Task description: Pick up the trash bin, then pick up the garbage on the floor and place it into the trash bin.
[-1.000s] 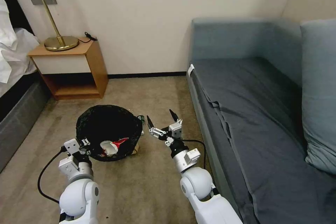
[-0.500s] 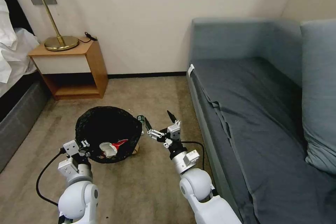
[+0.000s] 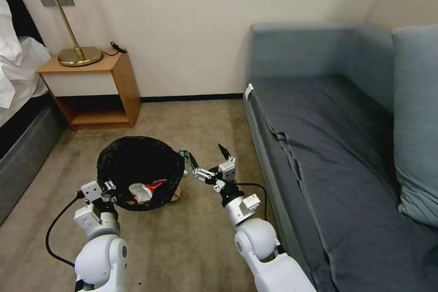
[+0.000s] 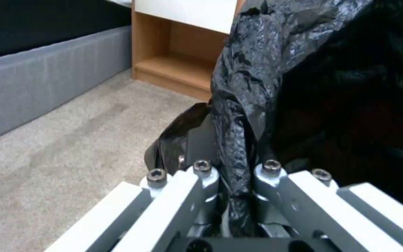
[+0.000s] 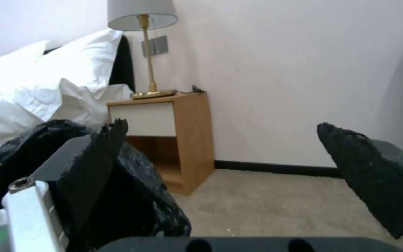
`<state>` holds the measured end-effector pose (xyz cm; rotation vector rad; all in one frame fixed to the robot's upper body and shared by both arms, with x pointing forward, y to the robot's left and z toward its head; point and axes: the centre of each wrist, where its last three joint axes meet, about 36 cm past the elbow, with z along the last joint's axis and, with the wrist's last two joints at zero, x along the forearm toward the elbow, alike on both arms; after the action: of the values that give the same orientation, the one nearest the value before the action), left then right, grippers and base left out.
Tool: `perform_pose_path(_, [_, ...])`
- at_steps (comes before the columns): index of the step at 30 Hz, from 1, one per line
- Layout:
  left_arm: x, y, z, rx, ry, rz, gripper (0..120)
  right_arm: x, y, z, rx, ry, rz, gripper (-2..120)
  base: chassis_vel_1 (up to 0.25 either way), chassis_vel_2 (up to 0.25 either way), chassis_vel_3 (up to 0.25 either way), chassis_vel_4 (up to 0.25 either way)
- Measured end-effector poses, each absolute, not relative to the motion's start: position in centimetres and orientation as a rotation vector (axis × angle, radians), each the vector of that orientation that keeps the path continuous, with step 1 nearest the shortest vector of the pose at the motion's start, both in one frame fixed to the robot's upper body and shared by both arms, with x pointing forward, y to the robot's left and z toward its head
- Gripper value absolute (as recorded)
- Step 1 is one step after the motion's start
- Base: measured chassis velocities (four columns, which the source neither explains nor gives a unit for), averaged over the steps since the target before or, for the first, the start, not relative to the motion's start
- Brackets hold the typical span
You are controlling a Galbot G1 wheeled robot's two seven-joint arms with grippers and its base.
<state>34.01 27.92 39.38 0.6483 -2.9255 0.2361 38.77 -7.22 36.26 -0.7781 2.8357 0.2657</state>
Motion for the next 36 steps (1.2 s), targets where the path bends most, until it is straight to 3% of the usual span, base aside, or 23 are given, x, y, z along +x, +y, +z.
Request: perform_pose_path(36, [33.5, 28.8, 39.1, 0.684, -2.915, 0.230, 4, 39.8, -8.0, 35.3, -0.923, 2.804, 0.247, 100, -0.016, 0.016, 0.017, -0.015])
